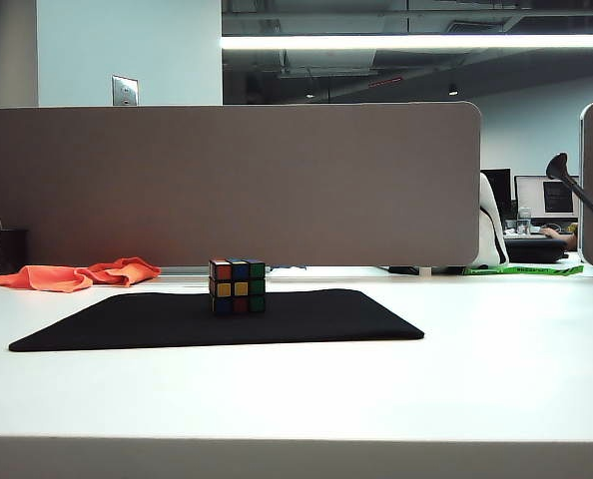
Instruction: Pick up the cube on the right side of the mouse pad, then place it in the center of the mouse pad.
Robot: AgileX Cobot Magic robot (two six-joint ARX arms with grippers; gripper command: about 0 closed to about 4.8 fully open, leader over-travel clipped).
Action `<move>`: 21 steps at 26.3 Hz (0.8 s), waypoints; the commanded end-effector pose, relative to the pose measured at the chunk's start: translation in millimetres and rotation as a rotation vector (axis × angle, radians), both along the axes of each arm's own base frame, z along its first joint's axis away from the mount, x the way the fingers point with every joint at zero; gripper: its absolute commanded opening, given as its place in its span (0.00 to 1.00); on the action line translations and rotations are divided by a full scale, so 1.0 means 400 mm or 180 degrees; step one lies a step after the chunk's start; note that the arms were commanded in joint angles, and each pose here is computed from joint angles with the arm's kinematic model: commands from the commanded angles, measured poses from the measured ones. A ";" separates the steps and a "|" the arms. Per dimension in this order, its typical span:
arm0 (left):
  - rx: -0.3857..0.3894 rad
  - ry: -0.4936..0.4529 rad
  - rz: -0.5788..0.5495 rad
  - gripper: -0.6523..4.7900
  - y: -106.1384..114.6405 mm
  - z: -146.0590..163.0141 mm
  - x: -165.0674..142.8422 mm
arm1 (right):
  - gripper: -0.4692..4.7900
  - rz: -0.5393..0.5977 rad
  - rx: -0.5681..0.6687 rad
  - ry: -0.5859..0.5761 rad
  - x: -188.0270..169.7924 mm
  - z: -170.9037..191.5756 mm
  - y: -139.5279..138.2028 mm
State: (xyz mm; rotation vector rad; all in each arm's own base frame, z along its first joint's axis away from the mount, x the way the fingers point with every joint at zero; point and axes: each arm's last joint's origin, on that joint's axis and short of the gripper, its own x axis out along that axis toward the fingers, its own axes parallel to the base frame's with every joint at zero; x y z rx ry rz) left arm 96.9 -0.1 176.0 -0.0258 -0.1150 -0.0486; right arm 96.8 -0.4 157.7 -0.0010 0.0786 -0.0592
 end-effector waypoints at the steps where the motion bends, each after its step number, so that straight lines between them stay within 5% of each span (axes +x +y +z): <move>1: 0.0138 0.0073 0.0244 0.11 0.005 -0.003 0.000 | 0.09 0.0008 0.0012 -0.0058 0.001 0.003 0.000; 5: 0.0416 0.0159 0.0225 0.11 0.004 -0.011 0.001 | 0.09 0.0010 0.0015 -0.0160 0.001 0.011 0.000; 13: 0.0404 0.0285 -0.0122 0.11 -0.003 -0.022 0.001 | 0.09 0.0042 0.0019 -0.0206 0.001 0.015 0.001; 21: 0.0291 0.0322 -0.0007 0.11 0.001 -0.024 0.001 | 0.09 0.0180 0.0027 -0.0205 0.001 0.015 0.004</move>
